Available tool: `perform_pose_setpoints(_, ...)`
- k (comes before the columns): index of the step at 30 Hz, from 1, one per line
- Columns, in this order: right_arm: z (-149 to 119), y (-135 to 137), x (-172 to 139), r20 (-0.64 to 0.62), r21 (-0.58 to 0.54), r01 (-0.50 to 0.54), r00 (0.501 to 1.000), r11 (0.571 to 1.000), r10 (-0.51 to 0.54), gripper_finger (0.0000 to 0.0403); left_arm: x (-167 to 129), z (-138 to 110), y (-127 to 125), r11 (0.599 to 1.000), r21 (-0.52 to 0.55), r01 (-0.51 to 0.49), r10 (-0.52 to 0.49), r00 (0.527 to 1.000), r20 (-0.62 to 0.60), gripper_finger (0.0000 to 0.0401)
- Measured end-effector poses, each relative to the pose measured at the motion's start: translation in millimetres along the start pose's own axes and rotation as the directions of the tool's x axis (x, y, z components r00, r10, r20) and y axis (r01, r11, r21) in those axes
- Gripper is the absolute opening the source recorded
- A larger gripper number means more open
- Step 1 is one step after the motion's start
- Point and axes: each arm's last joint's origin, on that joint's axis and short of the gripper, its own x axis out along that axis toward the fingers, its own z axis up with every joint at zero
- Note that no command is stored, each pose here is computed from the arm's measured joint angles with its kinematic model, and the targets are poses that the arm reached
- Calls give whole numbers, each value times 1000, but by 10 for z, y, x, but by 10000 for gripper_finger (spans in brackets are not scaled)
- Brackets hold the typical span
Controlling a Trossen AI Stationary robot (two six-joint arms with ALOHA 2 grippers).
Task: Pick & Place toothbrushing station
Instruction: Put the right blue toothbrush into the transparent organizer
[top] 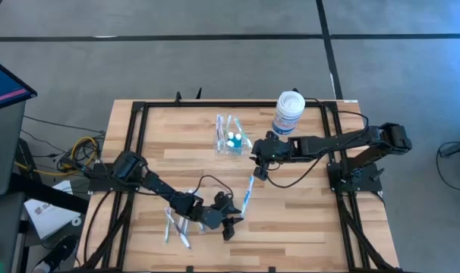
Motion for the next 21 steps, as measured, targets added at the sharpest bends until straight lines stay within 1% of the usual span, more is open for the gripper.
perform_pose_setpoints(5,0,0,0,0,0,0,1000,1000,0,88,6,-11,5,1000,-1,-3,3,1000,-4,137)
perform_pose_setpoints(10,3,1,1,3,1,0,1000,1000,0,88,89,-119,59,999,-35,-26,25,999,-27,137)
perform_pose_setpoints(15,5,1,1,5,1,-1,1000,1000,1,88,108,-125,66,999,-39,-28,27,999,-25,135)
perform_pose_setpoints(18,3,1,1,3,1,0,1000,1000,0,88,103,-120,73,999,-37,-40,39,999,-21,120)
perform_pose_setpoints(21,3,1,1,3,1,0,1000,1000,0,88,102,-130,83,998,-47,-53,51,998,-28,87)
